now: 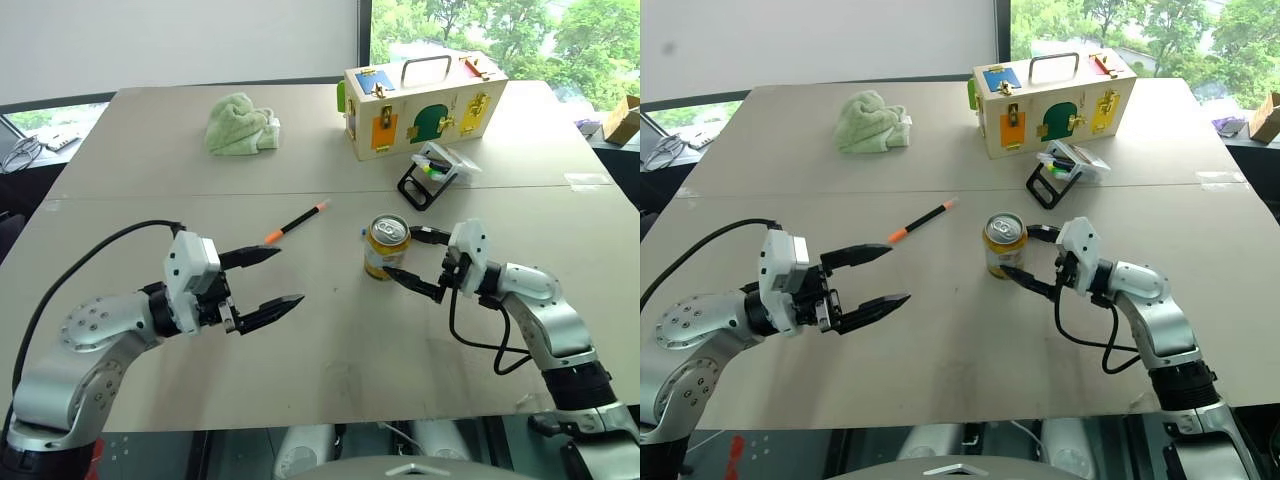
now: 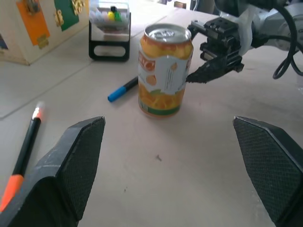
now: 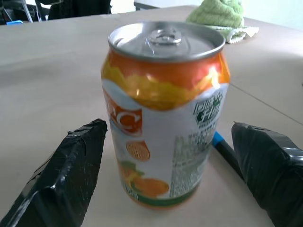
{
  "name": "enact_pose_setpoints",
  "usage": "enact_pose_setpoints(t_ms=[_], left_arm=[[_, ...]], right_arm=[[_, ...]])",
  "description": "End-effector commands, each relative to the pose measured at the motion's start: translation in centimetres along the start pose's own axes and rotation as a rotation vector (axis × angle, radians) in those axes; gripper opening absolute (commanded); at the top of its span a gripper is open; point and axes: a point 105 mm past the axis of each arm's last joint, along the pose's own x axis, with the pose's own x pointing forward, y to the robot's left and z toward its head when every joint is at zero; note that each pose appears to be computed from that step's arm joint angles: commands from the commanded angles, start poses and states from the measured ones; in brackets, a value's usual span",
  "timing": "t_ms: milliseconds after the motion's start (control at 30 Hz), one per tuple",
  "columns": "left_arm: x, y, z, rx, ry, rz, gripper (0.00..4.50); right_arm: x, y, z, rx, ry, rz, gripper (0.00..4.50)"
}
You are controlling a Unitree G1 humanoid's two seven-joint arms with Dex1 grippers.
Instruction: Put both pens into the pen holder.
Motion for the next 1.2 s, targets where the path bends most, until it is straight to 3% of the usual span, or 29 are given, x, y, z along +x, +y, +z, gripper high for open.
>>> enact_pose_setpoints(t_ms=[33, 433, 567, 800, 900, 1200], left_arm=[[0.1, -0.2, 1.3, 0.038, -0.026, 0.0, 4.48], [0.9, -0.2, 1.7, 0.06, -0.041, 0.007, 4.48], [0.9, -0.3, 1.7, 0.06, -0.043, 0.007, 4.5], [1.2, 0.0, 1.8, 0.071, -0.045, -0.003, 4.5], [2.0, -0.1, 2.2, 0.068, -0.071, -0.03, 4.5], [7.6, -2.1, 4.2, 0.014, -0.239, -0.203, 4.5]], right_arm=[[1.1, 0.1, 1.0, -0.001, -0.045, 0.021, 4.5], [4.9, 0.4, 1.8, 0.047, -0.106, 0.092, 4.5], [4.5, 0.1, 1.9, 0.043, -0.113, 0.078, 3.41], [3.5, -0.5, 3.8, 0.031, -0.185, 0.026, 3.41], [1.2, -2.4, 4.7, 0.009, -0.193, -0.07, 3.41], [-13.3, -11.0, 4.2, 0.006, -0.074, -0.587, 3.41]])
